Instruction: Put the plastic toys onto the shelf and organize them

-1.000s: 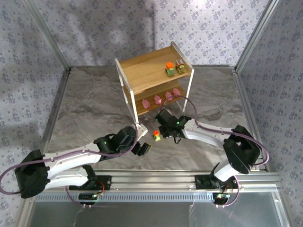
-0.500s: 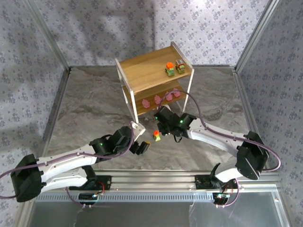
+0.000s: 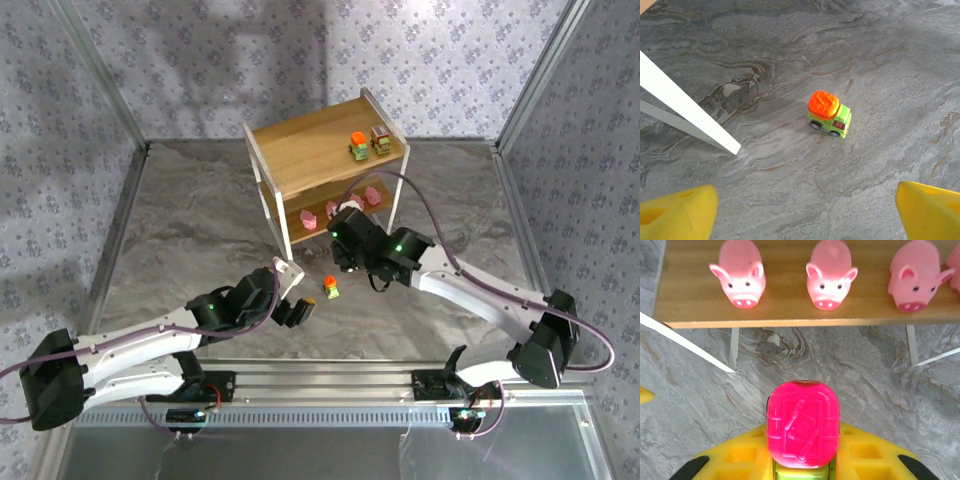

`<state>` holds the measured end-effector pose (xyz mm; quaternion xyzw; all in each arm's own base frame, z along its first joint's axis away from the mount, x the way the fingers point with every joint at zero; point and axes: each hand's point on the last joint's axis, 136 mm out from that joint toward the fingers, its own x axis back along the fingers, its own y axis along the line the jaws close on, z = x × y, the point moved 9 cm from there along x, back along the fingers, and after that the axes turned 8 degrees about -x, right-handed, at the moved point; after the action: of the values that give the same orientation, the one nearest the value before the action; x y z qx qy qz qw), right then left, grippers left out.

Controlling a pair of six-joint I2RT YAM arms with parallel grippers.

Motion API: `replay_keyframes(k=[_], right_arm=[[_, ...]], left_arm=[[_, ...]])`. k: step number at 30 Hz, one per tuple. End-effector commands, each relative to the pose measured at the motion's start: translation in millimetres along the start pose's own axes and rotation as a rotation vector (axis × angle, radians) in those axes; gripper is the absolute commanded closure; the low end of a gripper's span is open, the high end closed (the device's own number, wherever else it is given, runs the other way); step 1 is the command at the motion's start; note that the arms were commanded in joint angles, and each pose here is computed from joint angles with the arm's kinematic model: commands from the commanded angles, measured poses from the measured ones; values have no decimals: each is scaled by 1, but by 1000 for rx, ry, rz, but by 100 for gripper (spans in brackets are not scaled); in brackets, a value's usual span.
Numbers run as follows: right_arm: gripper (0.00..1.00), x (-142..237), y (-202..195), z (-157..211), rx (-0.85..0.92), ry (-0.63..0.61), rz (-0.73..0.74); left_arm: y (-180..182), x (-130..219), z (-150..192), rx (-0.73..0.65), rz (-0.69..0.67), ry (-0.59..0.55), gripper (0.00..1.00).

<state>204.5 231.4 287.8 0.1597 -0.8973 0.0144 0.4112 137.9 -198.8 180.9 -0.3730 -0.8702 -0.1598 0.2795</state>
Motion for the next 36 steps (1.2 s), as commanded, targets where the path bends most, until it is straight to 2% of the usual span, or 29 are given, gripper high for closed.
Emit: replay_keyframes(k=[1,19,36], right_arm=[[76,22,-2,-11,23,-35,-1],[76,83,1,-65,54,-187,-33],[76,106,5,-95,22,-277,-78]], left_arm=[[0,4,0,-10,-3,-17,8],[2,27,-1,11,37,-145,8],[6,39,1,15,20,-230,7]])
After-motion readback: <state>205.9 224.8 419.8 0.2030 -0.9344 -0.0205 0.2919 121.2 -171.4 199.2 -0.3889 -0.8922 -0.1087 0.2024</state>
